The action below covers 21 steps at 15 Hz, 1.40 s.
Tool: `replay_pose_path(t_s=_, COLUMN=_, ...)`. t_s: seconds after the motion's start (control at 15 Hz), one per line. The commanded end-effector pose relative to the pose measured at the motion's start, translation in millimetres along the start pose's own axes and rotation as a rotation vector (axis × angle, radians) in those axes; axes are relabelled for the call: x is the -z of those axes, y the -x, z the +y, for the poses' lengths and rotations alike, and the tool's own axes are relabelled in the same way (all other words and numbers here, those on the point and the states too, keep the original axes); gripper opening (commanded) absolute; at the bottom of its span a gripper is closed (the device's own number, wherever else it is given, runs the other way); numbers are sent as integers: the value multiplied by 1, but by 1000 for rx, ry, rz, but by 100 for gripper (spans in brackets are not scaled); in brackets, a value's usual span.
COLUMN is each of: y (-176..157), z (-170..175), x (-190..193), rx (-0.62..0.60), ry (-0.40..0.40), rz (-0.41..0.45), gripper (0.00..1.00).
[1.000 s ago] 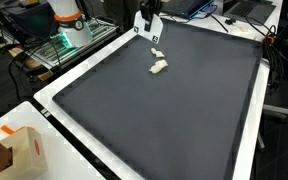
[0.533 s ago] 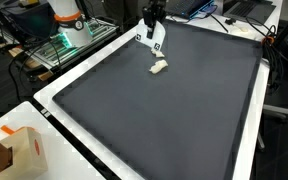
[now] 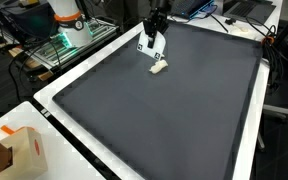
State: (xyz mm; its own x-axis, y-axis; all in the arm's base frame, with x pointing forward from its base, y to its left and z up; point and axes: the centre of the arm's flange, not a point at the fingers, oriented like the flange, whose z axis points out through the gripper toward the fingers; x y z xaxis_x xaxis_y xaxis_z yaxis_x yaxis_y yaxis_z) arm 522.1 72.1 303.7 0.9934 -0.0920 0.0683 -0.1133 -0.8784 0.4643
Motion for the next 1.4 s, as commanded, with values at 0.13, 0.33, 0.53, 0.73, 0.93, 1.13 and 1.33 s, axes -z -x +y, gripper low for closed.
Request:
replay_pose_path(t_s=0.13, y=-1, z=-16, x=-24, rx=-56, ry=64, rz=-8, gripper=1)
replay_pose_path(t_s=0.33, y=-1, z=-22, x=-32, rx=-66, ry=89, rz=-16, gripper=1)
replay_pose_path(t_s=0.53, y=-3, z=-28, x=-38, rx=-61, ry=108, rz=-26, gripper=1)
replay_pose_path(t_s=0.73, y=-5, z=-34, x=-44, rx=-41, ry=117, rz=-35, gripper=1)
replay_pose_path(t_s=0.93, y=-6, z=-41, x=-49, rx=-20, ry=118, rz=-48, gripper=1)
replay_pose_path(t_s=1.13, y=-6, z=-48, x=-54, rx=1, ry=122, rz=-63, gripper=1)
replay_pose_path(t_s=1.33, y=-7, z=-54, x=-58, rx=26, ry=127, rz=-74, gripper=1)
